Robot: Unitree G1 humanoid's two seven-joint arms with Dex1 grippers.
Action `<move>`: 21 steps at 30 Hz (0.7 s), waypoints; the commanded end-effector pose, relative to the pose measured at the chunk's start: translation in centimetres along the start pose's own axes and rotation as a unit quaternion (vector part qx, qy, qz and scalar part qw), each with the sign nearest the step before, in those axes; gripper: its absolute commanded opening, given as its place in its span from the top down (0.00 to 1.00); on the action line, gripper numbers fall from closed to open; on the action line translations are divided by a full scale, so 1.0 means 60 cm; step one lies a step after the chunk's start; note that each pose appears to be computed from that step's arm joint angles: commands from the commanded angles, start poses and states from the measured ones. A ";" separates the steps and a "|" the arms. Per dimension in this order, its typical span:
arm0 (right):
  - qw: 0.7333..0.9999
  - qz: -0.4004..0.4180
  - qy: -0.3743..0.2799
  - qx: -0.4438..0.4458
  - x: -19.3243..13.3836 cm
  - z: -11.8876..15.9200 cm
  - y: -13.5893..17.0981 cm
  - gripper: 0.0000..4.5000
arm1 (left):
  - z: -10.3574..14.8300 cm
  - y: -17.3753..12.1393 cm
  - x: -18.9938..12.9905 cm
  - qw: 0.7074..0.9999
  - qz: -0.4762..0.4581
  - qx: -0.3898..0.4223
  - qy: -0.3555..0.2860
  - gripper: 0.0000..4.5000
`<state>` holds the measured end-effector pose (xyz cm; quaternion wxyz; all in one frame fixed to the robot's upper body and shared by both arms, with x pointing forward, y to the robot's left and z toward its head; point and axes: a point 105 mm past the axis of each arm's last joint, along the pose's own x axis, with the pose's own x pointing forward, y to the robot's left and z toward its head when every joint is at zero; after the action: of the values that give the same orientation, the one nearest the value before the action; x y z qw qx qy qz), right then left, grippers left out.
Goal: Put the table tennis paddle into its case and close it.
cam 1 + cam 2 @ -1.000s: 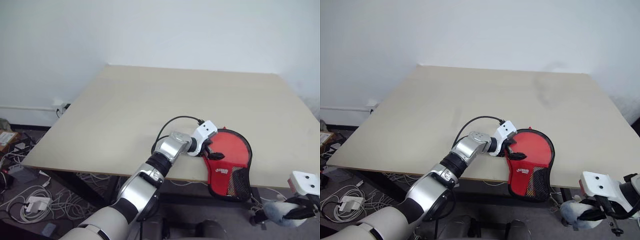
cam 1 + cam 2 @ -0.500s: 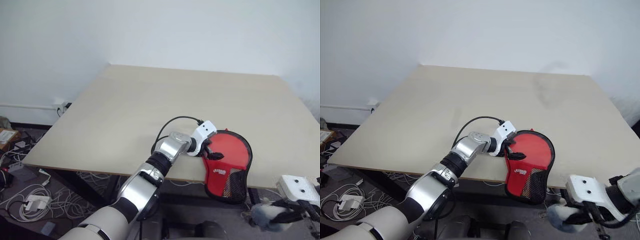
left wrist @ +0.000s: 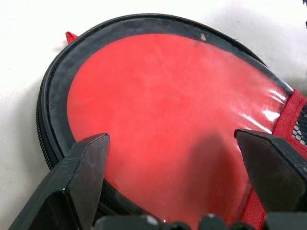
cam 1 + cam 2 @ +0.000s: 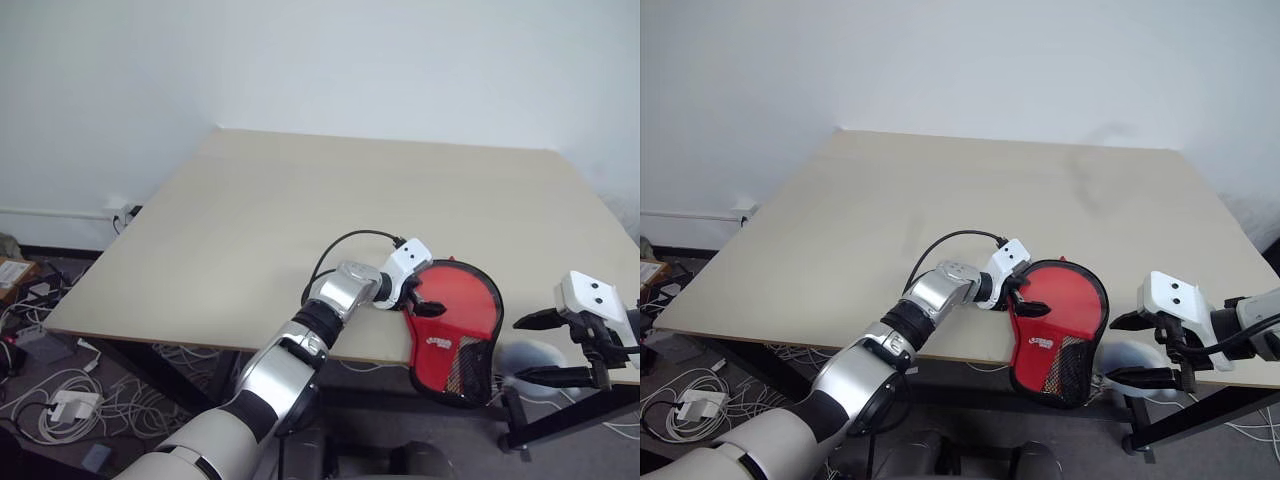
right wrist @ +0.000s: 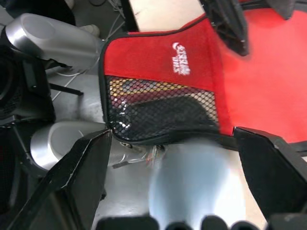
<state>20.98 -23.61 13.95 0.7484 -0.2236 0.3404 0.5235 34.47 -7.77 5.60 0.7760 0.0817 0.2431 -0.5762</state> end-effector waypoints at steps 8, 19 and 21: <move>0.985 -0.112 -0.133 0.000 -0.036 0.086 -0.079 0.07 | 0.016 0.045 -0.040 0.999 0.032 0.004 -0.010 0.00; 0.971 -0.153 -0.182 0.036 -0.033 0.096 -0.118 0.07 | 0.059 0.082 -0.169 0.995 0.017 0.053 -0.077 0.00; 0.970 -0.149 -0.186 0.039 -0.022 0.097 -0.117 0.07 | 0.050 0.078 -0.222 0.994 0.003 0.072 -0.085 0.00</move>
<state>28.62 -23.14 18.01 0.8723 -0.1339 0.1960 0.4275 37.63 3.00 11.67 0.7990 0.0916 0.1686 -0.5699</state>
